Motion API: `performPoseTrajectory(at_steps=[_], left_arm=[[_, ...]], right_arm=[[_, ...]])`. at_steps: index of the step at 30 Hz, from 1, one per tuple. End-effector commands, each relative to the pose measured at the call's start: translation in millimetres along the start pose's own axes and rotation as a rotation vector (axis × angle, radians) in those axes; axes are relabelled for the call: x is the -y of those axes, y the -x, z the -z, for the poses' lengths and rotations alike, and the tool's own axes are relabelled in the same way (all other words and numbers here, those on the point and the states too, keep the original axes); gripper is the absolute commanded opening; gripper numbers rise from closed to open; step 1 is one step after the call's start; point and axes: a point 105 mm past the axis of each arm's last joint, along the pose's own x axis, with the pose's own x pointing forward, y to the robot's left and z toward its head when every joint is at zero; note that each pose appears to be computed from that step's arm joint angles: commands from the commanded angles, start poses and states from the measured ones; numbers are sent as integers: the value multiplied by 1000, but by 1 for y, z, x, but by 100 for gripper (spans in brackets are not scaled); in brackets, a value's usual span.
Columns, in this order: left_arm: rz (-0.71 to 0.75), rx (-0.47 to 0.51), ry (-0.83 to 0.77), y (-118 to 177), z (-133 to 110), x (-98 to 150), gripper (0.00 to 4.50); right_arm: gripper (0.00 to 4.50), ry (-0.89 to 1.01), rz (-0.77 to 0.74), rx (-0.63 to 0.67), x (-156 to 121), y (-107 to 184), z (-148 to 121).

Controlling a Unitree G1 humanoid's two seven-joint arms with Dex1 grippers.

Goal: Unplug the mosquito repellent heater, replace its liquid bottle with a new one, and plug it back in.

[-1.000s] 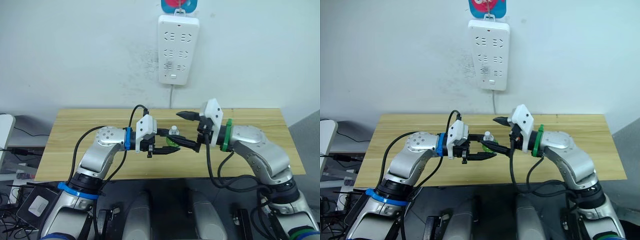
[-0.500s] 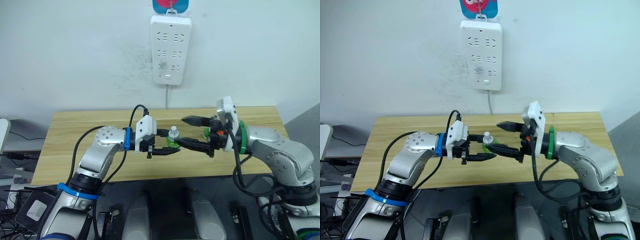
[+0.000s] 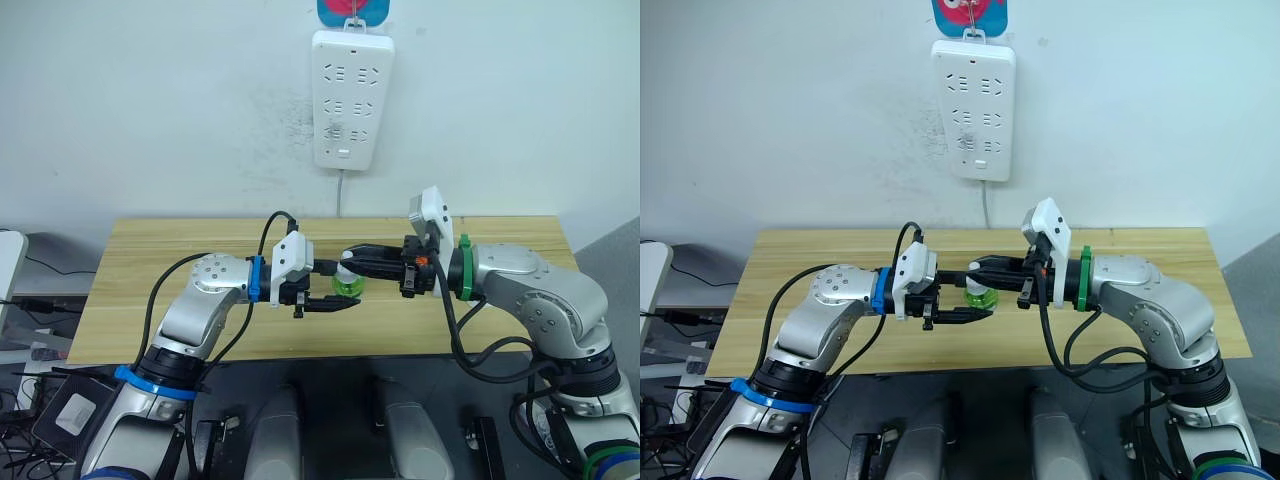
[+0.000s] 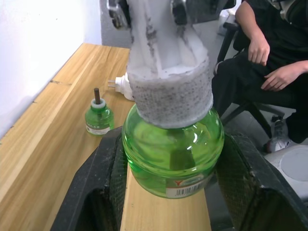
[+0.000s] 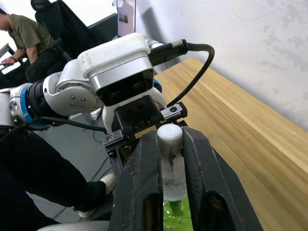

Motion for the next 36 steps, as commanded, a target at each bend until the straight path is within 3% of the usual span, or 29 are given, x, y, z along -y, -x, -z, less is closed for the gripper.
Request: performPoseTrajectory(at_steps=[1,6,10,14,17,22,29,35,36], left_arm=[[6,34,-32,-1,-8,6,222],[-16,12,0,5,3,12,222],[-63,-8,19,13,13,16,222],[-202,-19,7,27,18,7,222],[-304,-16,-10,34,14,-1,222],[-358,-32,3,43,7,6,222],[-362,-81,36,58,-2,25,222],[-365,-98,51,64,-10,28,222],[-367,-97,50,64,-10,26,222]], right_arm=[[26,71,-52,48,-14,2,-15],[26,60,-63,256,-18,8,-65],[26,9,32,337,-3,15,-83],[26,114,427,207,50,22,-36],[26,178,604,145,69,22,13],[26,167,770,150,85,11,62],[26,119,946,134,112,18,103],[26,116,983,128,118,20,114],[61,115,978,136,117,20,114]])
